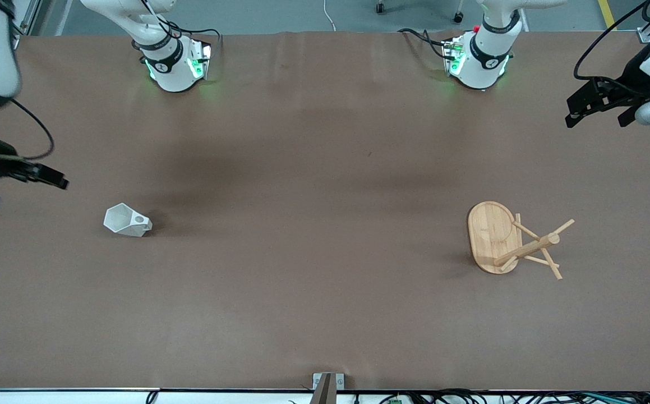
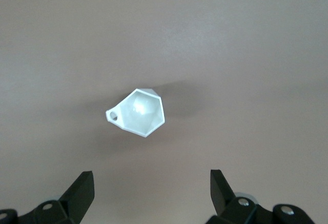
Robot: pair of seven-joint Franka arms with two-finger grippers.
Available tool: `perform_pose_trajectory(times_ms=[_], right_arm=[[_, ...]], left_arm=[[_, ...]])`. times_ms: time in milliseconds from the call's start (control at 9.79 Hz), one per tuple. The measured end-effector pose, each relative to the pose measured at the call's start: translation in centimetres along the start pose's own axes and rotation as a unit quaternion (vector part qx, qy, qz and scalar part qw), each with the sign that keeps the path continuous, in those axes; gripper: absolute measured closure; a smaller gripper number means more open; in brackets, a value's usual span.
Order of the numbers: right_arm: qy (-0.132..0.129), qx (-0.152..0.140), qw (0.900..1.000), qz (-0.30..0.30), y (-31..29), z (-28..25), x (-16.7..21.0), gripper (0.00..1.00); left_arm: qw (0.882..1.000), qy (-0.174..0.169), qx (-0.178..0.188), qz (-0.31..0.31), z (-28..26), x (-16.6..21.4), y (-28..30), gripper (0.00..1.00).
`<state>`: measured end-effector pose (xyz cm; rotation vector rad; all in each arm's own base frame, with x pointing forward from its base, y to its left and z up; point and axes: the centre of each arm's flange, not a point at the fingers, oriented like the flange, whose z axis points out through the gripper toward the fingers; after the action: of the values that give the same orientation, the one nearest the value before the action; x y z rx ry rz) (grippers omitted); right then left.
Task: Hang cup on rack
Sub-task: 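Reach the right gripper down to the white cup and grasp it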
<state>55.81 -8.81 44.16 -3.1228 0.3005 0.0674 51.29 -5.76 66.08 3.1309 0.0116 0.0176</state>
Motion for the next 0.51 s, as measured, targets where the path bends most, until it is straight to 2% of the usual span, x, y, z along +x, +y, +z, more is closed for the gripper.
perform_pose_trajectory(times_ms=[511], right_arm=[[0.048,-0.011,0.998,-0.036,0.4,15.6,0.0,0.0]], left_arm=[[1.0,-0.011,0.001,0.001,0.4,0.0,0.1,0.0]])
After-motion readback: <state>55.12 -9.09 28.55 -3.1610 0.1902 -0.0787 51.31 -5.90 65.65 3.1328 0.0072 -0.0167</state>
